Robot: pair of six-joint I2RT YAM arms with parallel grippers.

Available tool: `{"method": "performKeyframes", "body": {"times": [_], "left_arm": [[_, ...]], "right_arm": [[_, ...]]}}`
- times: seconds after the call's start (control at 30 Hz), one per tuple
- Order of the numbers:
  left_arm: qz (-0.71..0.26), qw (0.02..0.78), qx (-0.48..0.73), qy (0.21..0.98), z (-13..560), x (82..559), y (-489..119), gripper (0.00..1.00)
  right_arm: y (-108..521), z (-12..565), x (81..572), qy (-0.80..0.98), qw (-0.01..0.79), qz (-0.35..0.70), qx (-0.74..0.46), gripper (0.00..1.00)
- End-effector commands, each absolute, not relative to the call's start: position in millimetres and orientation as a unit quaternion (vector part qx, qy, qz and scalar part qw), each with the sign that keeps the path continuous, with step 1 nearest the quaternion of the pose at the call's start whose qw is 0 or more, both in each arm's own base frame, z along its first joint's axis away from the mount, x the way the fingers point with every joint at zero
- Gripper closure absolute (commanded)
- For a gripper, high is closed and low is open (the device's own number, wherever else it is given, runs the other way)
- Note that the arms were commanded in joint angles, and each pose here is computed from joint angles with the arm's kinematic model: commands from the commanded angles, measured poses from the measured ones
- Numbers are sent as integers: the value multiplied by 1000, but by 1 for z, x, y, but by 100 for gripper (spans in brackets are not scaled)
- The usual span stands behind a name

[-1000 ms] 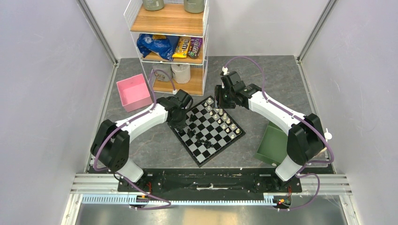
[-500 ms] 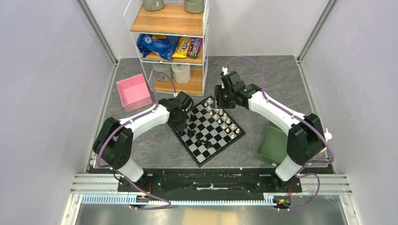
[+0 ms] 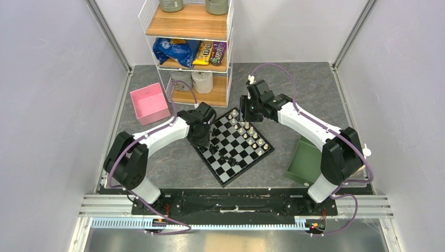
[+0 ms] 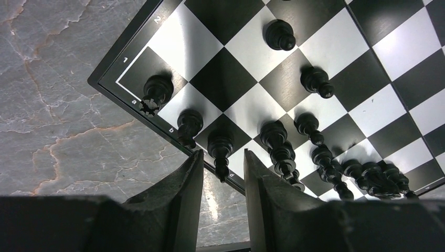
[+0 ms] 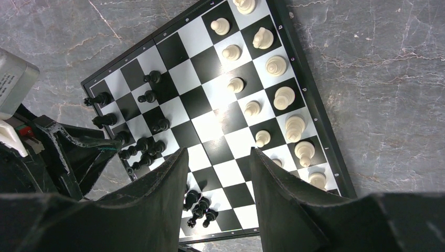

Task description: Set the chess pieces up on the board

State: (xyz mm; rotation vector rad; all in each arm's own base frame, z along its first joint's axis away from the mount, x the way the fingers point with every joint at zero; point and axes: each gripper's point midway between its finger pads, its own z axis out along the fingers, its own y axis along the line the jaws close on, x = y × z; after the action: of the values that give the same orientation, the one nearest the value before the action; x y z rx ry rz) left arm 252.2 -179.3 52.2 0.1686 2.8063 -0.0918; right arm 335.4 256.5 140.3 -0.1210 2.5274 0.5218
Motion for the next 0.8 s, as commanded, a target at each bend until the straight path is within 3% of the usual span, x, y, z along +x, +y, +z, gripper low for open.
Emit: {"method": "performKeyframes", "body": {"times": [0.0,0.27,0.77], "left_arm": [[-74,207,57,974,85,266,-194,59],[-95,236,52,966,111,273,-200,57],[-119,209,69,968,92,271,-223,56]], "right_arm": [[261,152,344,933,291,207,-42,45],[262,151,343,934,288,208,-40,45],[261,150,343,934,288,206,-40,45]]}}
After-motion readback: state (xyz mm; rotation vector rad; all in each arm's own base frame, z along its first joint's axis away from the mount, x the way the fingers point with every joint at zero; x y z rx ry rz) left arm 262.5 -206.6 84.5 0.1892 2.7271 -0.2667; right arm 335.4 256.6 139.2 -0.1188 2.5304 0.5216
